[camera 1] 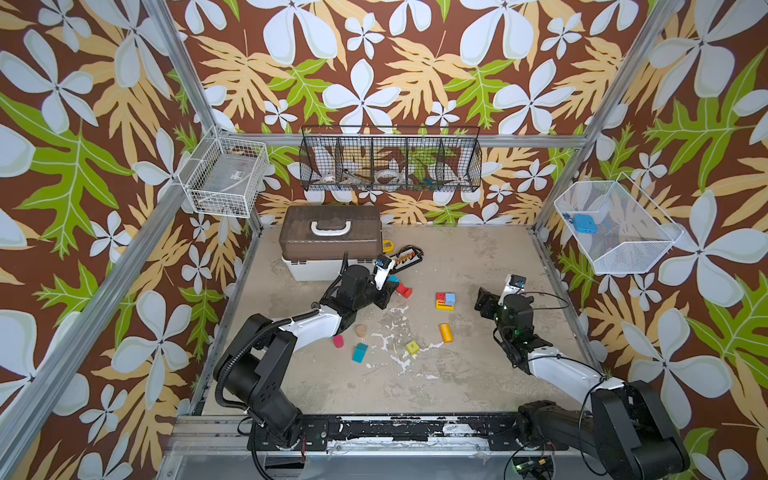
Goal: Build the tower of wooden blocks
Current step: 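Lift the teal block and carry it over the block stack with the left gripper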
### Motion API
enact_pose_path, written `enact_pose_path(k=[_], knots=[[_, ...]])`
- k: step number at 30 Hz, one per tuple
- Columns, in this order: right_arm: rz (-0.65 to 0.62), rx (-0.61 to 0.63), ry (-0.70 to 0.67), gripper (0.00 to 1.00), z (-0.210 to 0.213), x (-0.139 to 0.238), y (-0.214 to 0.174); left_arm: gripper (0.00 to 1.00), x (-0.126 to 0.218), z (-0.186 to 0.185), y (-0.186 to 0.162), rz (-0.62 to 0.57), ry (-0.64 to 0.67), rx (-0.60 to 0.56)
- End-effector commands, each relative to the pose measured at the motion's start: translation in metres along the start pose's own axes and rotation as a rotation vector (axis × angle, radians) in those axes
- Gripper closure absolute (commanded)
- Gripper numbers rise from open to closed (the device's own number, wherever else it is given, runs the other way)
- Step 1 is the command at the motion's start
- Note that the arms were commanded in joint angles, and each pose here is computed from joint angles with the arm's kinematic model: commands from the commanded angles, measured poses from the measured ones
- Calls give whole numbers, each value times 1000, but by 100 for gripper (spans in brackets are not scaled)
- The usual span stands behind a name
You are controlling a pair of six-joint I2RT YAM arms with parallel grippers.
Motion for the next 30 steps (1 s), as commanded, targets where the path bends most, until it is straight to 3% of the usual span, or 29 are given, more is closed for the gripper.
enact_pose_path(k=[1, 4, 8, 13, 17, 23, 30], knots=[[-22, 5, 7, 16, 2, 1, 4, 100, -5, -25, 10, -39, -207, -177], [-23, 6, 7, 16, 2, 1, 5, 100, -11, -44, 5, -53, -364, -284], [-22, 6, 7, 16, 2, 1, 4, 100, -19, -49, 2, -36, -437, -310], [-22, 7, 5, 16, 2, 0, 4, 100, -42, -52, -5, 66, -557, -283], [-21, 7, 4, 16, 2, 0, 4, 100, -62, -52, -5, 102, -565, -278], [-21, 6, 4, 16, 2, 0, 4, 100, -80, -69, -16, 162, -512, -423], [-21, 7, 4, 16, 3, 0, 4, 100, -95, -76, -17, 175, -572, -452]])
Point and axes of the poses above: each gripper's point midway between its finger pads, its own x axis back along the fingers, its own z axis along the line the jaws close on, y = z × x, the point moved 3 cm from there along x, back along the fingers, and after that the axes turned 10 degrees about -x, right-handed, at the moved point
